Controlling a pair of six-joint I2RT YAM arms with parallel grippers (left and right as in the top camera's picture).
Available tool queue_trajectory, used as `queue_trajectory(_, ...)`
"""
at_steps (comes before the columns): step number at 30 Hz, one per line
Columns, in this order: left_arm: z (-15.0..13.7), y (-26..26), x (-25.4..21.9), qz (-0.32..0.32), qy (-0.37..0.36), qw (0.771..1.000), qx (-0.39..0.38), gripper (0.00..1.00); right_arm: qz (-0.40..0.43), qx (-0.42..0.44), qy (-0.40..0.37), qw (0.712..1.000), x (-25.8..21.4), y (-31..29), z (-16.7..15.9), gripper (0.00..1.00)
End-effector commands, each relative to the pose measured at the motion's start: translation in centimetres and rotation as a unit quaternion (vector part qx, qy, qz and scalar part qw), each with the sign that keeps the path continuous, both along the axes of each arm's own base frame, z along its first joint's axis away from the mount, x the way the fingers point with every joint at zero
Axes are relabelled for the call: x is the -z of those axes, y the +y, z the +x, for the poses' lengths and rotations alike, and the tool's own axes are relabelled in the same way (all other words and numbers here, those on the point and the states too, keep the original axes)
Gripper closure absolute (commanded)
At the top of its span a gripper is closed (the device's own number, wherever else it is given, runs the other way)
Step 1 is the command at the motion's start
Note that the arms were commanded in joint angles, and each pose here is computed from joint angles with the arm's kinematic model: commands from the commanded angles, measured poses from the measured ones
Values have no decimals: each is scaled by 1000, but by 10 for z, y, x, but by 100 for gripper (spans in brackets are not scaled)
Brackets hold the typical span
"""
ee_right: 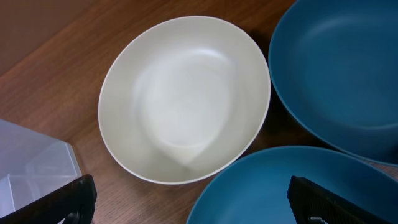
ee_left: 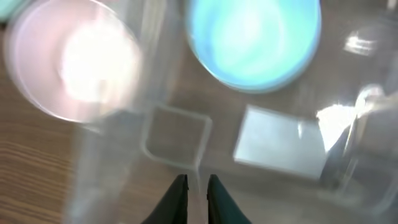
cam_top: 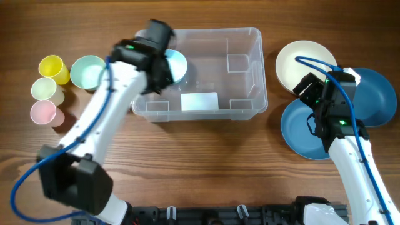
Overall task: Pack container
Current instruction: 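Move the left gripper back to the pink bowl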
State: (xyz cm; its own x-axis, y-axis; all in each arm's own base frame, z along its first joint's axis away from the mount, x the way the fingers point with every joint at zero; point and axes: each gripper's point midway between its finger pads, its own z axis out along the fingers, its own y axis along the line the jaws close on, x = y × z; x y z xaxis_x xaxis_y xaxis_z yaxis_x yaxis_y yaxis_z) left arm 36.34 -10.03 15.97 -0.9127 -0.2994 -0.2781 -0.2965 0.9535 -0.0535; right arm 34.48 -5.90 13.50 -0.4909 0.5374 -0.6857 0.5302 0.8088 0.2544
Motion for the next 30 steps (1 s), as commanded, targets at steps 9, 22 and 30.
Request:
queue_trajectory(9,0,151,-45,-120,-43,955,-268,53,-4,1,-8,1000,-7,-2,4,0)
queue_trajectory(22,-4,148,29,-122,14,954,-273,54,-3,1,-8,1000,-7,-2,4,0)
queue_trajectory(30,-15,141,66,-153,34,947,-281,54,-4,1,-8,1000,-7,-2,4,0)
